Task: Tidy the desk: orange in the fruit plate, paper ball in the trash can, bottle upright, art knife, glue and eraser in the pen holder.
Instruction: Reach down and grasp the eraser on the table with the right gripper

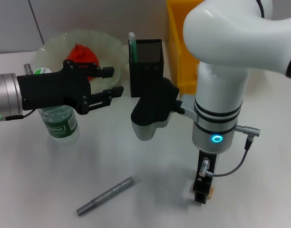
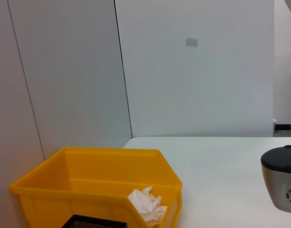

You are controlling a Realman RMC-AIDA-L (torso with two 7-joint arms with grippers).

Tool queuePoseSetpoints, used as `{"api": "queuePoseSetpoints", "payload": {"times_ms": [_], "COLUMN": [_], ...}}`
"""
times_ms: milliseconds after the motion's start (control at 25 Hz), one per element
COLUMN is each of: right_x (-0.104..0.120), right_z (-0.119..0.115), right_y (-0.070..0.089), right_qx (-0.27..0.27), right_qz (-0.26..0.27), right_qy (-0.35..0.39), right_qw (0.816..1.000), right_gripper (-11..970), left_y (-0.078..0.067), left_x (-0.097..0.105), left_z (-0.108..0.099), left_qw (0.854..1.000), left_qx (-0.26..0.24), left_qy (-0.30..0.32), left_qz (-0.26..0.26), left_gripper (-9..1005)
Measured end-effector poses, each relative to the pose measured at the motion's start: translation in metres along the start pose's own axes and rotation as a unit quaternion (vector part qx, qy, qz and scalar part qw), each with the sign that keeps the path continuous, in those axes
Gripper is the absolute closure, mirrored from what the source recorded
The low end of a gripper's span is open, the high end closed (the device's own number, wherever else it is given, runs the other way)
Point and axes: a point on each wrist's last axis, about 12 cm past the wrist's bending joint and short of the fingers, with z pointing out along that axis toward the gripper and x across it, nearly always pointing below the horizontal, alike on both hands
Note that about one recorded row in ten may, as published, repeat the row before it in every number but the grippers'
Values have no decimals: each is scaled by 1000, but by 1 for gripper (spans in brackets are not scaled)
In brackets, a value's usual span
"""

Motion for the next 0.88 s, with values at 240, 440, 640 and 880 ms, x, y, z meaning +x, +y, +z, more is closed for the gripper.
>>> {"api": "queuePoseSetpoints", "payload": {"times_ms": [240,440,640,880], "right_x": [0,0,0,0], "right_z": [-1,-1,0,0], "right_y": [0,-1,-2,-3], "right_qx": [2,3,4,3], "right_qz": [3,6,12,17], "right_qy": [0,2,6,8], "right_qw": [1000,1000,1000,1000], "right_gripper": [450,450,506,562], "left_y": [0,0,1,1], "left_x": [0,-1,-1,-1], "left_z": [0,0,0,0], "left_qw": [1000,1000,1000,1000], "left_qx": [-1,0,0,0], "left_qy": [0,0,0,0], "left_qz": [0,1,2,2], "left_gripper": [527,528,528,528]}}
